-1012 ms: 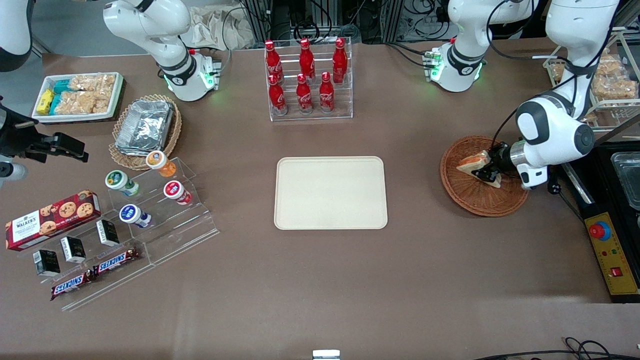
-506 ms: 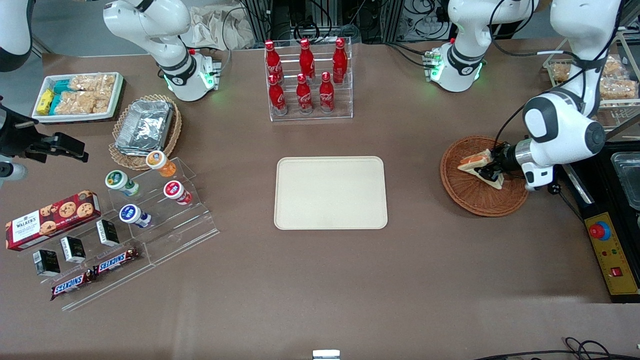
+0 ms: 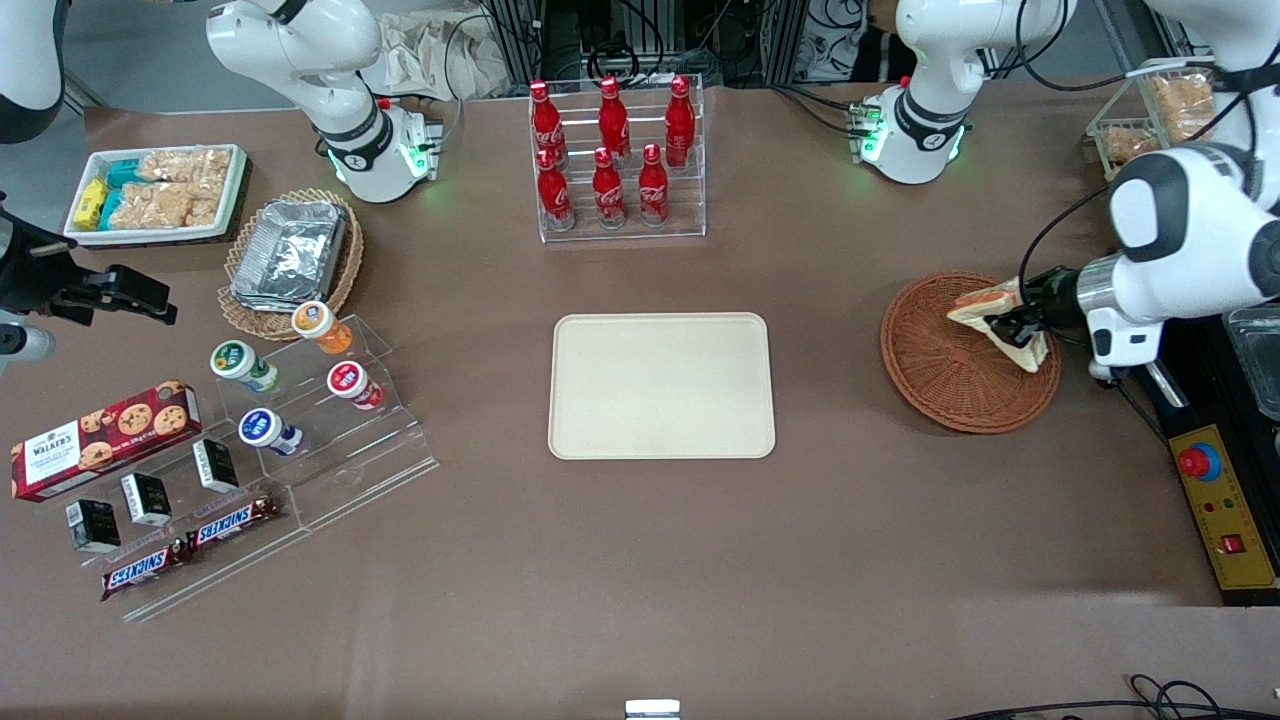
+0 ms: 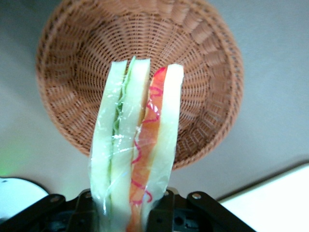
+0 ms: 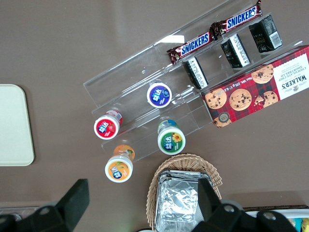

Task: Place sandwich from basket to tray
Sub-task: 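Lift the sandwich out of the basket with the left gripper, then carry the sandwich over the cream tray with the left gripper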

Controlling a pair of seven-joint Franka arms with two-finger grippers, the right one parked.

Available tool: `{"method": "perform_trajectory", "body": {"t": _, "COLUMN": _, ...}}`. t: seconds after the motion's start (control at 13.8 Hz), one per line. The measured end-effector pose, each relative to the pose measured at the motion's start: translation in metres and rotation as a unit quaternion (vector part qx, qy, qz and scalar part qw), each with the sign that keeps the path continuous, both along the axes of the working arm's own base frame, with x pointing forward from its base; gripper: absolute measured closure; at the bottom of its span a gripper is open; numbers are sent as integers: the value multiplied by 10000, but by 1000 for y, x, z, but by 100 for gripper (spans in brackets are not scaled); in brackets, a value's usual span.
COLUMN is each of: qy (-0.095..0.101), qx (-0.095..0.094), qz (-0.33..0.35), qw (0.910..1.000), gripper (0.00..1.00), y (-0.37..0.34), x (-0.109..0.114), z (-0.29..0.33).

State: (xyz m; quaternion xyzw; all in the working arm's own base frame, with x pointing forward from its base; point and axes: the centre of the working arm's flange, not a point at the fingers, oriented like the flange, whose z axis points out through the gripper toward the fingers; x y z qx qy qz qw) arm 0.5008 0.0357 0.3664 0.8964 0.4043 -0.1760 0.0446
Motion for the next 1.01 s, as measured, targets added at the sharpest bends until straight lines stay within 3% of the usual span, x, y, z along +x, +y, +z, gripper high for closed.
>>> {"method": "perform_trajectory", "body": {"t": 0.29, "qy": -90, "qx": 97, "qz": -557, "qw": 9984, "gripper": 71, "y": -29, "x": 23, "z": 64}}
{"method": "perform_trajectory", "body": {"t": 0.58, "qy": -291, "qx": 164, "qz": -1453, "qw": 9888, "gripper": 70, "y": -116, "x": 28, "z": 97}}
{"method": "perform_trajectory", "body": {"t": 0.8, "qy": -351, "qx": 111, "qz": -2054, "qw": 9780, "gripper": 70, "y": -181, "x": 23, "z": 104}}
{"method": "perform_trajectory", "body": {"t": 1.01, "qy": -245, "qx": -57, "qz": -2600, "qw": 9653, "gripper": 70, "y": -243, "x": 20, "z": 86}}
